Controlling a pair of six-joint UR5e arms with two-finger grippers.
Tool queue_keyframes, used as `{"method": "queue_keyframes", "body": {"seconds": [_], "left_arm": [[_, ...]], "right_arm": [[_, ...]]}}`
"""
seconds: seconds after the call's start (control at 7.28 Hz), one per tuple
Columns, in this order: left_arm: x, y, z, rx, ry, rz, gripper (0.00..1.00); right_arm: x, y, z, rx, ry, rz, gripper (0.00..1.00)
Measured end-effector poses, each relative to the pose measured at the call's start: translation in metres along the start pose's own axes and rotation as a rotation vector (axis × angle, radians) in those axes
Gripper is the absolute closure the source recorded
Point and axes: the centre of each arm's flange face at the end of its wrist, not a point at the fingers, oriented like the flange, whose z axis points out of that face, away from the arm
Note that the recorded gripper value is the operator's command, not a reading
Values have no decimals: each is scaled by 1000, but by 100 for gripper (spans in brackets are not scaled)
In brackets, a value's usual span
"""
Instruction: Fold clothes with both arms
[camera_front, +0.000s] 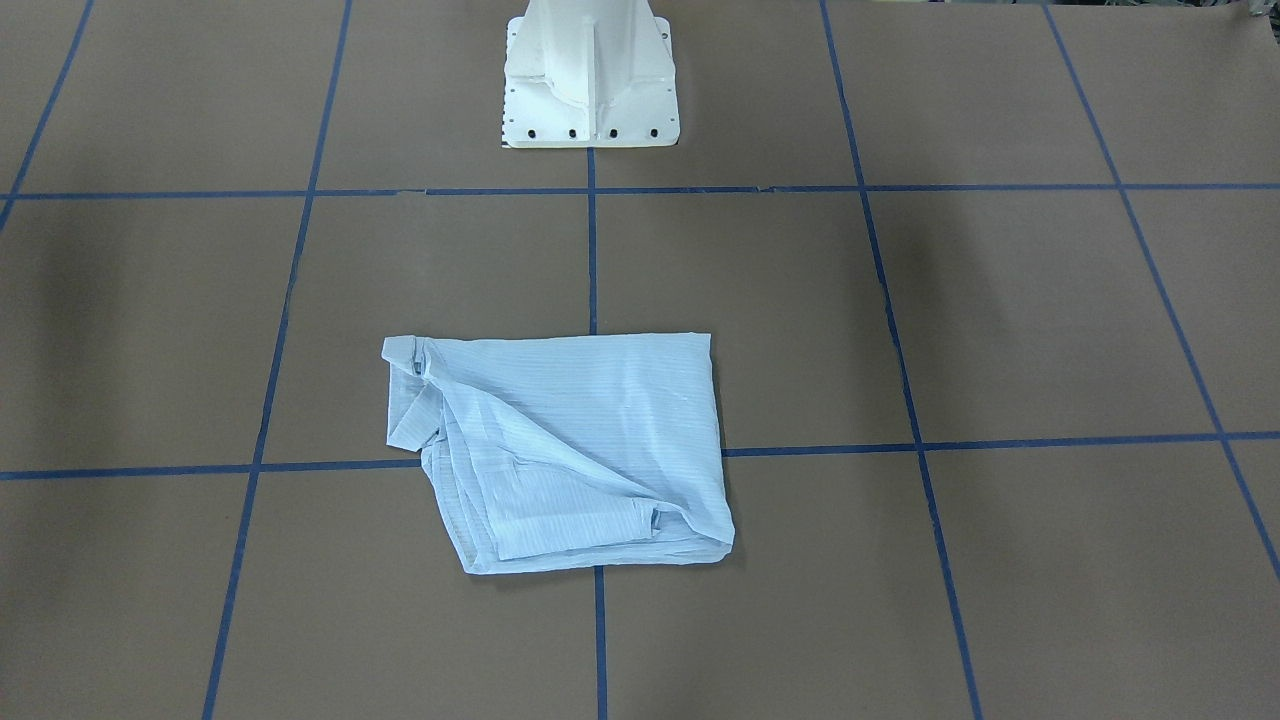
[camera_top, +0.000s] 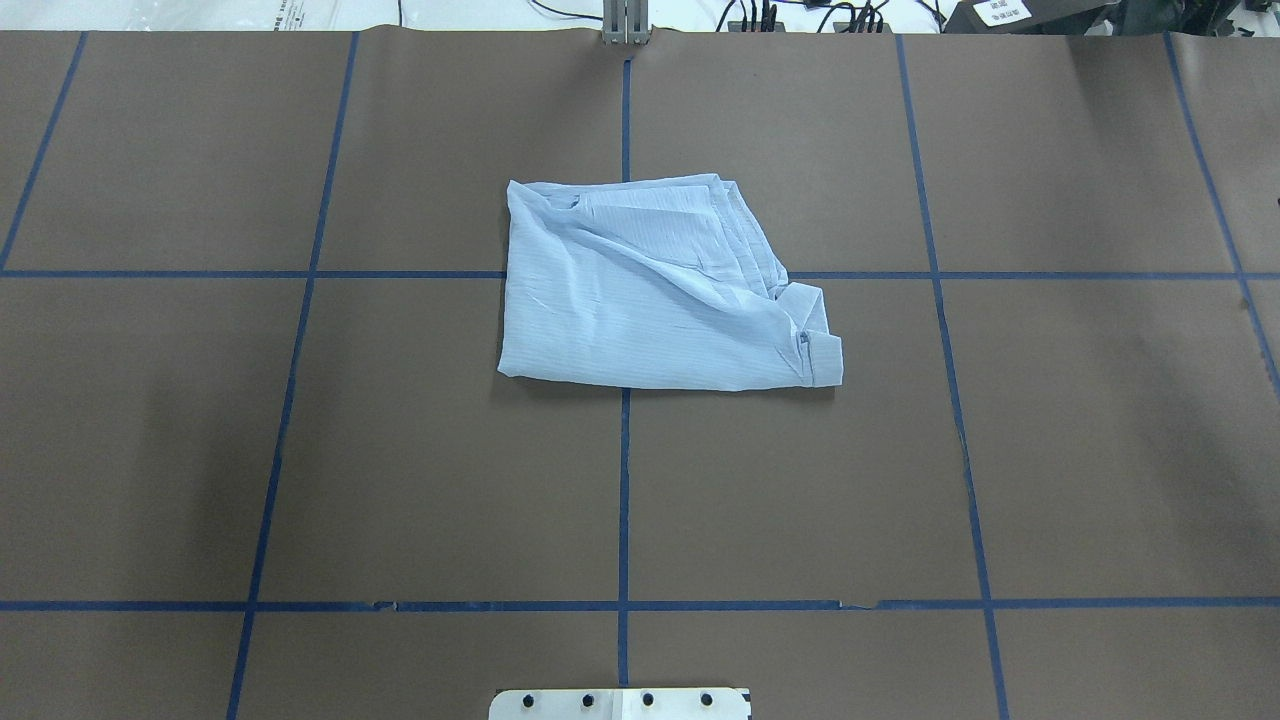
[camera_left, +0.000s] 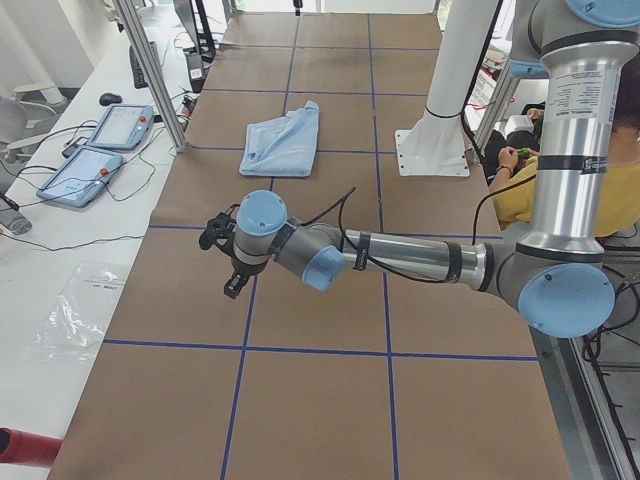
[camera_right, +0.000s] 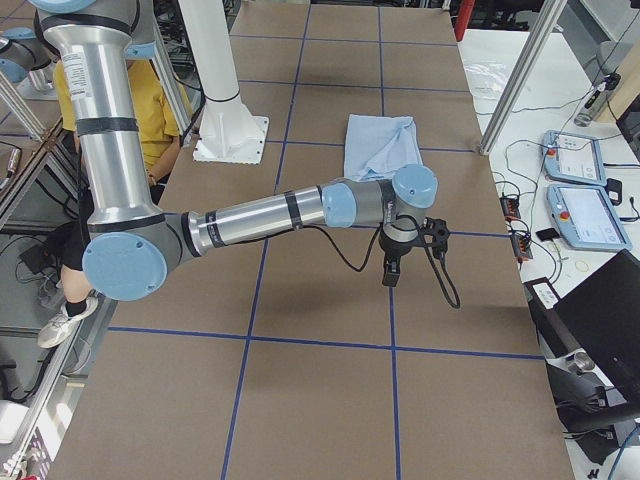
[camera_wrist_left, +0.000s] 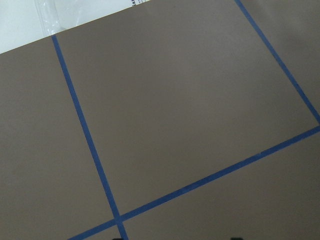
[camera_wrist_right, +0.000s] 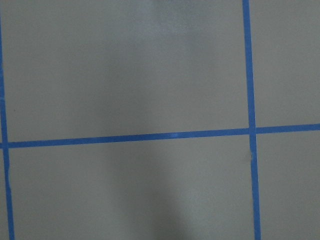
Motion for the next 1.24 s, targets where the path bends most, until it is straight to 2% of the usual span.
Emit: {"method": "queue_keyframes", "body": {"seconds": [0.27,0.69,1.24], "left_arm": [[-1,7,-3,0,-3,3,1],[-1,7,-5,-2,-9,-9,1],[1,23,-18,2,-19,-24,1]], "right_arm": [[10,12,5,-8,-2,-9,0],[18,12,11,-18,9,-82,0],[24,10,28,-48,17,-80,0]]}}
